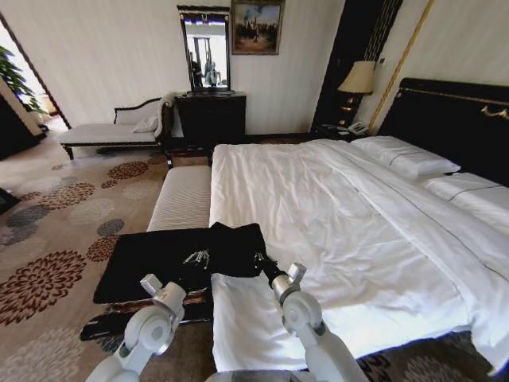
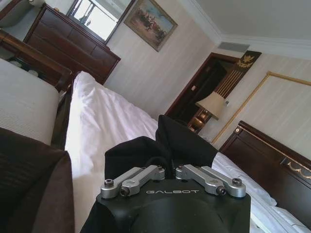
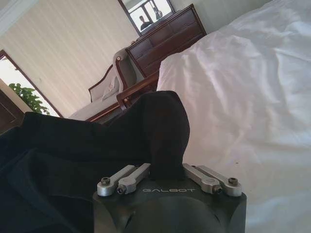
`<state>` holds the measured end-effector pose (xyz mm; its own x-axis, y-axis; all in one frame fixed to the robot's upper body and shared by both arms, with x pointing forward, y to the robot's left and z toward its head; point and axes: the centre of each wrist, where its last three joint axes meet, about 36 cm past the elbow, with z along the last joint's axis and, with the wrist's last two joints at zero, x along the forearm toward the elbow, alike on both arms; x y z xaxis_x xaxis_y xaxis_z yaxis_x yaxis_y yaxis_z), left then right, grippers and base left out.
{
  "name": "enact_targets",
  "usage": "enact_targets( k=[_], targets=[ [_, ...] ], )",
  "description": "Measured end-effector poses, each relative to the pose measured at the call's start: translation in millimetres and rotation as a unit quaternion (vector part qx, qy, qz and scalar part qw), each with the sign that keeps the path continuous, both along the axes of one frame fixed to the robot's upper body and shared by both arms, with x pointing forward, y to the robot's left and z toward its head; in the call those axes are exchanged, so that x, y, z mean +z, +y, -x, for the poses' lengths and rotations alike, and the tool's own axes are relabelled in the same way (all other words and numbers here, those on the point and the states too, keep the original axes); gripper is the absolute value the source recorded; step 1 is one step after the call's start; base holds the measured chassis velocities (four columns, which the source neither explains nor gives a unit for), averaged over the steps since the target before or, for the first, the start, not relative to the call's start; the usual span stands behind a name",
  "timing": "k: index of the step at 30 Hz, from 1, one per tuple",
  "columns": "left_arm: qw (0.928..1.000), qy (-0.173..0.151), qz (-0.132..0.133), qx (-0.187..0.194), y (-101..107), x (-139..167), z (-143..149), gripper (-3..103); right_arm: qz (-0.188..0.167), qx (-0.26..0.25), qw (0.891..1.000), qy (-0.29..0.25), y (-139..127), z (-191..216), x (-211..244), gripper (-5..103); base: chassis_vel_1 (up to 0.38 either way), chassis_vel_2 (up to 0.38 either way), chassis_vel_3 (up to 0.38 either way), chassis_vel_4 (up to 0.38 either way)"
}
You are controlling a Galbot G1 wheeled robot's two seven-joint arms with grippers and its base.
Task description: Fold the clothes on the bed and place them into the basket.
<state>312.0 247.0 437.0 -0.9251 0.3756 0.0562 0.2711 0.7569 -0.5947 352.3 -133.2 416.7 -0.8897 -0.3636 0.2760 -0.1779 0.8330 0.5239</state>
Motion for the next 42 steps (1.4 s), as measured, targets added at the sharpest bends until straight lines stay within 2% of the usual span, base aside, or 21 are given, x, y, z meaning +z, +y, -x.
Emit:
enact_targets(
  k=[11, 15, 26, 35, 42],
  targets=[
    [0.9999, -0.011, -0.004, -0.002, 3, 8, 4, 4, 0.003, 0.012, 1.000, -0.007, 5, 0, 4, 7, 0.178, 0.176, -0.170, -0.180],
    [0.9999, -0.012, -0.003, 0.002, 5, 9, 4, 4, -0.013, 0.025, 1.000, 0.000, 17, -3, 8, 7, 0.183, 0.185, -0.175, -0.182],
    [0.9999, -0.007, -0.006, 0.008, 8, 5, 3, 4, -0.017, 0.033, 0.999, 0.012, 24, -4, 1, 7, 0.170, 0.173, -0.171, -0.172],
    [0.9992, -0.002, -0.017, 0.037, 21, 6, -5, 4, -0.016, 0.060, 0.998, 0.009, 42, -16, 6, 7, 0.089, 0.090, -0.079, -0.078],
    [0.9968, 0.026, -0.034, 0.068, 30, -7, -19, 4, -0.007, 0.094, 0.995, 0.021, 69, -45, 5, 7, 0.000, 0.000, 0.000, 0.000]
  ],
)
